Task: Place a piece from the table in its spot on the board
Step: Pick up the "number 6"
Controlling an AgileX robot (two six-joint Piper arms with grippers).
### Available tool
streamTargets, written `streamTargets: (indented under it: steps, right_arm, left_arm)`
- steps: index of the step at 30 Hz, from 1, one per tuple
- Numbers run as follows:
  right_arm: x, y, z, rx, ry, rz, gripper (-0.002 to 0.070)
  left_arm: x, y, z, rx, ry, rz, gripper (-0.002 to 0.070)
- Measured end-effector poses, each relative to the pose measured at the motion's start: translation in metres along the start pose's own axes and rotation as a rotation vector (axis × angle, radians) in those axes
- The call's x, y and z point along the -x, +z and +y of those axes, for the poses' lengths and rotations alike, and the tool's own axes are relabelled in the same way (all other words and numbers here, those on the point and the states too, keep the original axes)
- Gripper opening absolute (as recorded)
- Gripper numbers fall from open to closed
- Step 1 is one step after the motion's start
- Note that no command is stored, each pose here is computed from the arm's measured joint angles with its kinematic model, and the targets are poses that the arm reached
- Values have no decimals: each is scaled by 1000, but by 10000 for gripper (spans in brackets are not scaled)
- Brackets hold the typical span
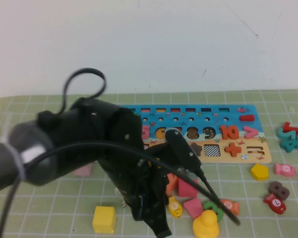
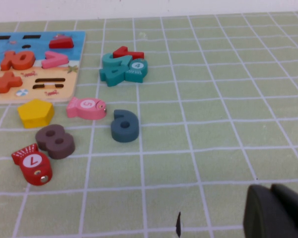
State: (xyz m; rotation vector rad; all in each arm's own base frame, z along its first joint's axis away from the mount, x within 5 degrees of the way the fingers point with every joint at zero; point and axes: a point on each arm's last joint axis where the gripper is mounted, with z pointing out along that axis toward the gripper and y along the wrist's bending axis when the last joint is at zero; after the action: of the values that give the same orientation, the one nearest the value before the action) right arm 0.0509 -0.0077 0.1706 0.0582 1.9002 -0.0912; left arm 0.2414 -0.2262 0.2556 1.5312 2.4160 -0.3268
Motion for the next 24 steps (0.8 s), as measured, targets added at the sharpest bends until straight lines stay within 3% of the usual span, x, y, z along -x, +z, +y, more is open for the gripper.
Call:
streamTargets:
  steps: [10,13,19,24]
  right_arm:
    - [0,0,0,0,0,0,0]
    - [0,0,0,0,0,0,0]
    - [0,0,0,0,-1,0,0]
    - [0,0,0,0,-1,0,0]
  left_arm:
    - [22,25,27,92,-147,125,19]
    - [28,31,32,89,-163,160,102]
    - [33,50,39,93,-188,206,390]
    - [32,57,45,128,-185,246,470]
